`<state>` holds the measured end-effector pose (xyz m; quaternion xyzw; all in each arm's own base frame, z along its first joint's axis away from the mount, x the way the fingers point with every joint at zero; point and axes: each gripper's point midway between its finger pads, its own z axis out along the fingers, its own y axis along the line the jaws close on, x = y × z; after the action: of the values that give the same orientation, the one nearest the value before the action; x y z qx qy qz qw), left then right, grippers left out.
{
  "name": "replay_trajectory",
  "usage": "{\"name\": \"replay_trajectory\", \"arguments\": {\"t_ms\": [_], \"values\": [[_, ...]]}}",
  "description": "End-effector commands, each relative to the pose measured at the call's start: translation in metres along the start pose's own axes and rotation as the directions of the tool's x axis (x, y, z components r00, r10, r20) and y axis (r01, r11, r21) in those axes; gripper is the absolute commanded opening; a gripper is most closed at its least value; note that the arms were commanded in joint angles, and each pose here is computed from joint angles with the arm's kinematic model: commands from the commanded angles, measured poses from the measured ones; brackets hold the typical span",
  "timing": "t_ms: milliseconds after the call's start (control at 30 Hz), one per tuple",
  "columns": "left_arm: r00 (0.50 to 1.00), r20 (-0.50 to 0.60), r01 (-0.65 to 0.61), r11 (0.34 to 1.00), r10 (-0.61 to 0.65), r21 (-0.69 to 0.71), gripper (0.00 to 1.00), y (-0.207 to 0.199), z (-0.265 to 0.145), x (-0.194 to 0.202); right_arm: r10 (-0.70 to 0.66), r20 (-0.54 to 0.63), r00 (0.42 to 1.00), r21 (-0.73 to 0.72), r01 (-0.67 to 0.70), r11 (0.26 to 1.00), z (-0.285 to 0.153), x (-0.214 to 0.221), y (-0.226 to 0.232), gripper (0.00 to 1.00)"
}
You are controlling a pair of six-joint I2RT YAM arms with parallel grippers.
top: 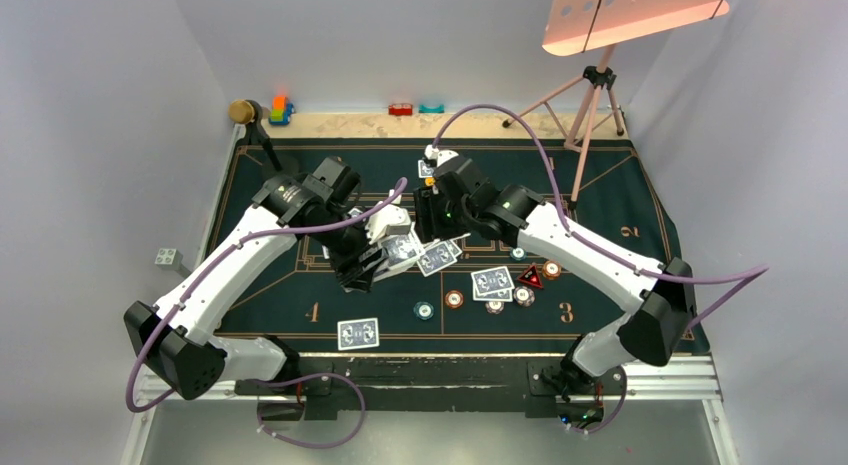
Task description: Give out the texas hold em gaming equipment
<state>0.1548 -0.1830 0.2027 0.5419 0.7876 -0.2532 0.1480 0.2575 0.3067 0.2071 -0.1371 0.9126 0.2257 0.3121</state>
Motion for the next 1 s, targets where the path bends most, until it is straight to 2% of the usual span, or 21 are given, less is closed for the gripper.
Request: {"name": "replay_trajectory", "arguments": {"t_ms": [0,333,467,533,633,733,833,967], "values": [[0.999,0.029,-0.027,1.000,0.028,-0.013,0.00,0.004,0.000,-0.008,-0.015,0.043,0.999,-0.013,0.016,1.000,-0.014,-0.010,0.020,0.55],[0.999,0.032,-0.025,1.000,0.026,-0.012,0.00,0.004,0.000,-0.008,0.016,0.000,1.000,-0.111,-0.016,0.994,-0.008,0.002,0.061,0.53],[0.999,0.033,-0.028,1.000,0.029,-0.014,0.00,0.003,0.000,-0.008,0.048,-0.015,0.999,-0.070,-0.049,0.996,-0.008,0.006,0.049,0.54],[0.999,0.034,-0.032,0.999,0.032,-0.016,0.00,0.002,-0.001,-0.007,0.077,-0.005,0.997,-0.042,-0.077,0.996,-0.014,0.001,0.035,0.58],[0.999,0.036,-0.036,0.999,0.037,-0.019,0.00,0.002,-0.002,-0.005,0.167,0.030,0.985,-0.108,-0.163,0.981,-0.029,-0.011,0.019,0.62],[0.998,0.049,-0.042,0.999,0.044,-0.027,0.00,0.002,-0.003,-0.007,0.261,0.042,0.964,-0.335,-0.233,0.913,-0.044,-0.013,0.029,0.67],[0.997,0.064,-0.043,0.998,0.046,-0.039,0.00,0.003,-0.004,-0.010,0.286,0.001,0.958,-0.599,-0.229,0.767,-0.062,-0.012,0.062,0.72],[0.995,0.082,-0.045,0.998,0.049,-0.051,0.00,0.004,-0.006,-0.014,0.271,-0.051,0.961,-0.741,-0.219,0.635,-0.071,-0.011,0.087,0.74]]}}
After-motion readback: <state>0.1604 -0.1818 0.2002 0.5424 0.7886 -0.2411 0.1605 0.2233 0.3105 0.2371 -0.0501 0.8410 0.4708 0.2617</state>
